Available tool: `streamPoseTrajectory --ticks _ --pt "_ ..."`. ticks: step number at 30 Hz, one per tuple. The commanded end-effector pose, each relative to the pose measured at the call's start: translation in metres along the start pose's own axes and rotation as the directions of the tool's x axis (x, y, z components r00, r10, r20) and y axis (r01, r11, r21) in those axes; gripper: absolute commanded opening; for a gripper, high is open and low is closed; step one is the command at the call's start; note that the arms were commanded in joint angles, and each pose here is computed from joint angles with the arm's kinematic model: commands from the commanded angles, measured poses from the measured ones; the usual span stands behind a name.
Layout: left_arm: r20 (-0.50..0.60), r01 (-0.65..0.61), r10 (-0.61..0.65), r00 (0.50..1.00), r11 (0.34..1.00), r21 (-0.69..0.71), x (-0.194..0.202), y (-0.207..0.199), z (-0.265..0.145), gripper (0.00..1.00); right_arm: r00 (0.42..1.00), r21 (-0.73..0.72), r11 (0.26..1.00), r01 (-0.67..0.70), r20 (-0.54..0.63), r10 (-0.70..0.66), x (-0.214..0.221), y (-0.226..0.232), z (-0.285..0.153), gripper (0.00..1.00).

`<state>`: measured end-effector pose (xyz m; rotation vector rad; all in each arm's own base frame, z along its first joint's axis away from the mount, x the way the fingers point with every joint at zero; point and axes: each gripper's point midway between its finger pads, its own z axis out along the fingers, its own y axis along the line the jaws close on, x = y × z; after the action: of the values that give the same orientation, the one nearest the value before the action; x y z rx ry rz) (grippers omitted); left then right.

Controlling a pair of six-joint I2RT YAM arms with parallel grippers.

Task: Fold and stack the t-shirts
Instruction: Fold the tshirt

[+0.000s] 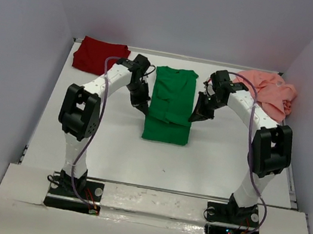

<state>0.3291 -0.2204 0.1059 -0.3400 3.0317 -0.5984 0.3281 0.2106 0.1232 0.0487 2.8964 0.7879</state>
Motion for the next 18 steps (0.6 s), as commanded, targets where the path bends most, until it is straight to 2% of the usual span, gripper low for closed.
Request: streamPoseTrajectory --ticks 1,18 --pt "0.028 -0.022 0.022 0.999 1.0 0.005 -0.011 -0.006 -0.014 0.0 0.999 -0.008 0.999 0.031 0.025 -0.031 -0.014 0.002 -0.008 0.0" --pt "0.025 -0.025 0.025 0.999 1.0 0.002 -0.027 -0.012 -0.005 0.0 0.999 -0.014 0.999 0.029 0.03 -0.028 -0.038 -0.004 0.0 0.0"
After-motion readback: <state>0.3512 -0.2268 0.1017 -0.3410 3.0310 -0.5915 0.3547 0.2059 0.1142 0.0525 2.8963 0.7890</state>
